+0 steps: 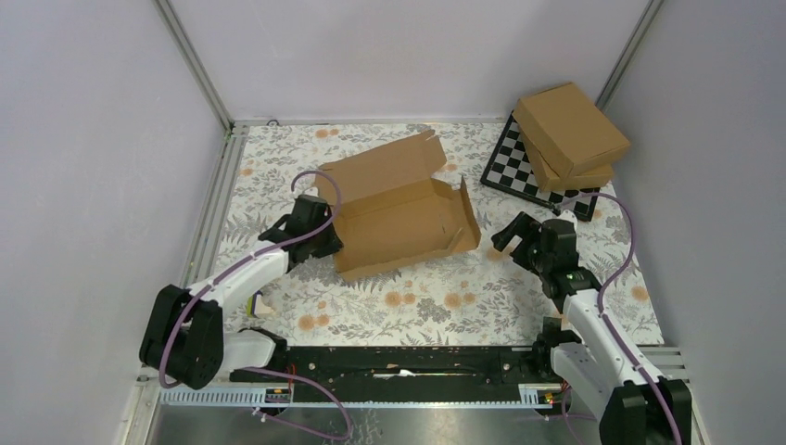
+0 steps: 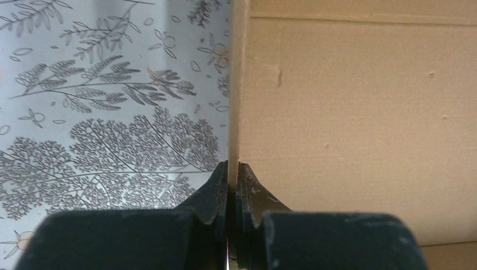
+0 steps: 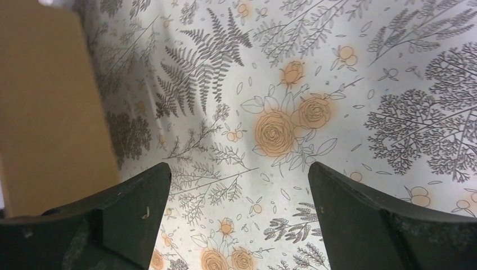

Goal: Fold the paper box

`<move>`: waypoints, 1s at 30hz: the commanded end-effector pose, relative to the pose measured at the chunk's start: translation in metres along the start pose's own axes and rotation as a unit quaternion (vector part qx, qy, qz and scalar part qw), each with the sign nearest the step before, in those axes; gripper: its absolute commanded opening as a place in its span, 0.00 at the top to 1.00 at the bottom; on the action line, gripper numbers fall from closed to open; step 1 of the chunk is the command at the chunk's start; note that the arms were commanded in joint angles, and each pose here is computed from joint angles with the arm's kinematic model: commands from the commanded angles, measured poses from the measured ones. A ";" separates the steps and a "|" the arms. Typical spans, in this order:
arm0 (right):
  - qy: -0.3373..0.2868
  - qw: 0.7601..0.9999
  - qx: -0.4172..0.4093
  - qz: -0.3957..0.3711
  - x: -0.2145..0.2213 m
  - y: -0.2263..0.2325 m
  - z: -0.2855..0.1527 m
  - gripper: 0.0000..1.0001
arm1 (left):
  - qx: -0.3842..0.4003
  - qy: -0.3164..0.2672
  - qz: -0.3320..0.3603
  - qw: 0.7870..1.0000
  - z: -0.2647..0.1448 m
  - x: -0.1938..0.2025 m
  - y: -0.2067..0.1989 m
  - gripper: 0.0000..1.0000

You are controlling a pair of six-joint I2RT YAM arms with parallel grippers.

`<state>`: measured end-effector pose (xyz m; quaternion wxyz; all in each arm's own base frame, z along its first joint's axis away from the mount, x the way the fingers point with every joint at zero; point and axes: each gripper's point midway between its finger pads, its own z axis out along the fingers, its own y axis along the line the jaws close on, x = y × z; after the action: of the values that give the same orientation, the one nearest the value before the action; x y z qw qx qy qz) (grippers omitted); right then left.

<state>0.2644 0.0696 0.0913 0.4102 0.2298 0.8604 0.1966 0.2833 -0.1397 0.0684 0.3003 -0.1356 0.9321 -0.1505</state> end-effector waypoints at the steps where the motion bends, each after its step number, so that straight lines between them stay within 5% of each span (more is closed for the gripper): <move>1: -0.023 0.999 -0.026 0.038 -0.033 0.022 -0.005 0.00 | 0.090 -0.024 -0.011 0.996 -0.022 -0.017 -0.033 1.00; 7: -0.017 0.983 -0.177 0.052 -0.060 0.088 -0.026 0.00 | 0.146 -0.040 0.012 0.988 -0.048 -0.022 -0.048 1.00; 12: 0.007 0.942 -0.325 0.086 -0.065 0.143 -0.058 0.00 | 0.176 -0.062 0.028 0.982 -0.071 -0.027 -0.054 1.00; 17: 0.009 0.891 -0.438 0.120 -0.069 0.171 -0.092 0.16 | 0.180 -0.071 0.034 0.980 -0.078 -0.027 -0.054 1.00; 22: 0.036 0.871 -0.479 0.107 -0.066 0.184 -0.110 0.32 | 0.184 -0.073 0.036 0.980 -0.079 -0.028 -0.056 1.00; 30: 0.040 0.872 -0.482 0.079 -0.060 0.191 -0.118 0.36 | 0.156 -0.077 0.037 0.984 -0.075 -0.027 -0.048 1.00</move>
<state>0.2619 0.1656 0.2695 0.3997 0.1194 0.6682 0.6160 0.2592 -0.1598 0.1450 0.3625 -0.0686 0.8881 -0.2741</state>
